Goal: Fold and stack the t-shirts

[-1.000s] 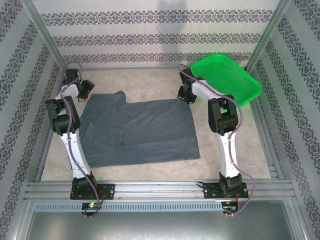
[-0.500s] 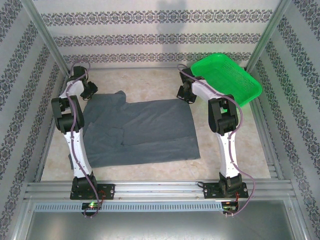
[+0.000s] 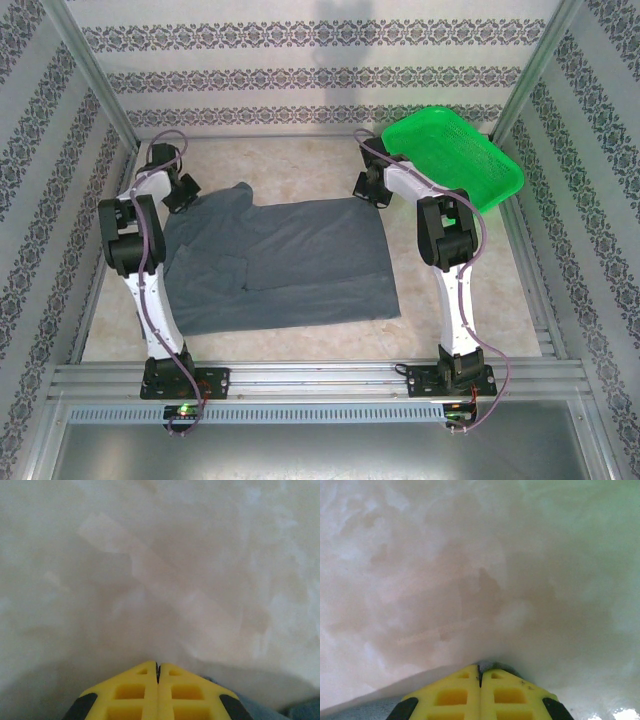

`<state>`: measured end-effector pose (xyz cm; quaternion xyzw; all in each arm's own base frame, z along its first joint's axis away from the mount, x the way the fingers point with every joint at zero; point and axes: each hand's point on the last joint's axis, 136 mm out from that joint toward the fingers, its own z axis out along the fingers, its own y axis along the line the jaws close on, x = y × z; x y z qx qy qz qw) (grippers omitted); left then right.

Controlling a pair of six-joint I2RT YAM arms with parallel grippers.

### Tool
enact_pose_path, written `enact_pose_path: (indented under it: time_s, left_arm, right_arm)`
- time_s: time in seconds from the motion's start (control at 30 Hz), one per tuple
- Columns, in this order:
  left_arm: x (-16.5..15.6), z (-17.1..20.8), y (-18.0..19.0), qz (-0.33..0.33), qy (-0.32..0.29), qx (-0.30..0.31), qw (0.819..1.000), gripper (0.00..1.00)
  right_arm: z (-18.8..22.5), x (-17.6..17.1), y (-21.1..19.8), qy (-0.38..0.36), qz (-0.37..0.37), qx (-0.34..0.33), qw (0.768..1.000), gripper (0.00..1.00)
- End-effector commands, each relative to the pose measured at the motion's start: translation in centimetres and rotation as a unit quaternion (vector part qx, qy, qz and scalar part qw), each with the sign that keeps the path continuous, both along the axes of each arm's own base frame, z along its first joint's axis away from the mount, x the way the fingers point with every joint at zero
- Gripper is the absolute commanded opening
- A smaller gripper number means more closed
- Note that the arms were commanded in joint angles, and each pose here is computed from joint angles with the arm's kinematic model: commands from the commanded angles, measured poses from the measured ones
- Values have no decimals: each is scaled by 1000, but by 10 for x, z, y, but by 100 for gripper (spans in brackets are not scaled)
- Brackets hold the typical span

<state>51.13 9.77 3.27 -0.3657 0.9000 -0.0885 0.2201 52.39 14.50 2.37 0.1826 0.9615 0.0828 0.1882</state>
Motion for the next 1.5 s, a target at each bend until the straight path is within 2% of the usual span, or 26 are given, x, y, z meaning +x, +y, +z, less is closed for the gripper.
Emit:
enact_pose_path:
  time_s: [0.0, 0.27, 0.57, 0.93, 1.13, 1.27, 1.47]
  left_arm:
    - [15, 51, -2, 4, -88, 6, 996, 0]
    - [-9, 85, -7, -10, -131, 9, 991, 0]
    - [-76, 103, -16, 22, -153, 14, 988, 0]
    - [-195, 126, 6, 120, -147, 88, 978, 0]
    - [-249, 116, -3, 147, -129, 86, 977, 0]
    - [-275, 115, 1, 183, -124, 98, 970, 0]
    - [-285, 126, 4, 190, -120, 111, 968, 0]
  right_arm:
    - [35, 13, -1, -51, 14, 13, 999, 0]
    - [51, 7, -3, -69, 33, 10, 997, 0]
    - [69, -17, -5, -79, 53, 19, 995, 0]
    - [73, -81, -14, -74, 47, 17, 996, 0]
    - [66, -117, -13, -59, 56, 19, 997, 0]
    - [58, -138, -10, -48, 62, 21, 997, 0]
    - [59, -161, -10, -50, 66, 2, 997, 0]
